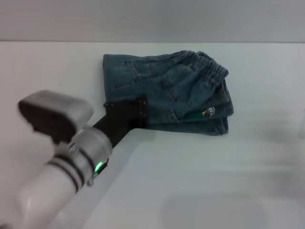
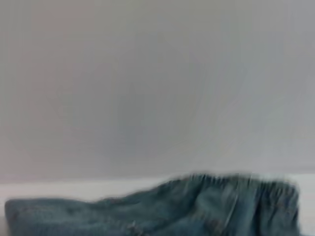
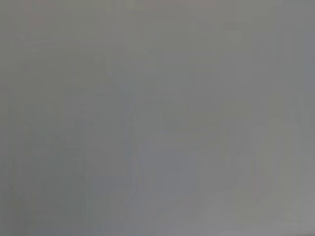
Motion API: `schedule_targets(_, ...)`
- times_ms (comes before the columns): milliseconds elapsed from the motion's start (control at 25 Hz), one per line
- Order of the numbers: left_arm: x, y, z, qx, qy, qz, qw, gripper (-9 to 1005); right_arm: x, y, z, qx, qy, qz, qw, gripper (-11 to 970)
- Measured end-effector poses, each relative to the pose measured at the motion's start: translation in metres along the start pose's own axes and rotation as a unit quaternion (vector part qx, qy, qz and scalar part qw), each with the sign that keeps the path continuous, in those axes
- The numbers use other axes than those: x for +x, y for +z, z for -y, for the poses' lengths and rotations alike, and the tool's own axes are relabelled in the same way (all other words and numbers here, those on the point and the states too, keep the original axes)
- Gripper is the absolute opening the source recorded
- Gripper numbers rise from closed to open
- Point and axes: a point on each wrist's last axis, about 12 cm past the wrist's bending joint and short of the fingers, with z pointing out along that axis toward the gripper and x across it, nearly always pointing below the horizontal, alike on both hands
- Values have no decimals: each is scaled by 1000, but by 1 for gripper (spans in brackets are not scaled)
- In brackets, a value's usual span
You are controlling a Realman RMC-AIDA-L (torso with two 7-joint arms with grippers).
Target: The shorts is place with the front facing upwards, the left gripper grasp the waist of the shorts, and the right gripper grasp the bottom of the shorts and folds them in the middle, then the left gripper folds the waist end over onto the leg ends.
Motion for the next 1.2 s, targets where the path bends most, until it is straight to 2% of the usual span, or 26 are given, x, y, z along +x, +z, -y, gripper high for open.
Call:
schedule_targets(40,0,0,0,0,0,0,1000,15,0,0,0,-1,-1,2,1000,16)
schedule_targets(80,2,-25,0,-12,17,77,997,16,-1,-1,-1,-2,-4,7,1000,16)
schedule_targets(120,1,-32,-1,-19,25,99,995,16,-3,-3,-2,-5,-13,21,1000,16)
schedule_targets(200,0,-47,-11,-48,43,140,988,16,-7,-7,-5,-11,-38,50,998,16)
schedule_targets(240,-2,-55,-22,-76,53,158,983,17,-10,-10,-7,-15,-50,67,996,16)
schedule_targets(320,-1,-60,-33,-98,59,158,981,17,-14,-15,-9,-20,-64,95,993,17)
schedule_targets(480,11,-70,-56,-134,77,152,976,156,-16,-22,-12,-29,-63,121,990,17)
schedule_targets(600,16,-71,-60,-134,88,157,974,256,-14,-22,-13,-32,-60,116,991,202)
schedule_targets(720,23,-71,-58,-123,100,164,974,353,-12,-22,-13,-31,-51,112,992,315)
schedule_targets(1040,24,-69,-58,-116,105,163,974,568,-10,-22,-12,-26,-39,110,993,631)
schedule_targets(1120,23,-66,-58,-112,109,164,974,618,-11,-21,-13,-28,-39,111,993,631)
schedule_targets(1200,22,-66,-59,-115,108,168,973,846,-11,-19,-14,-30,-39,112,992,631)
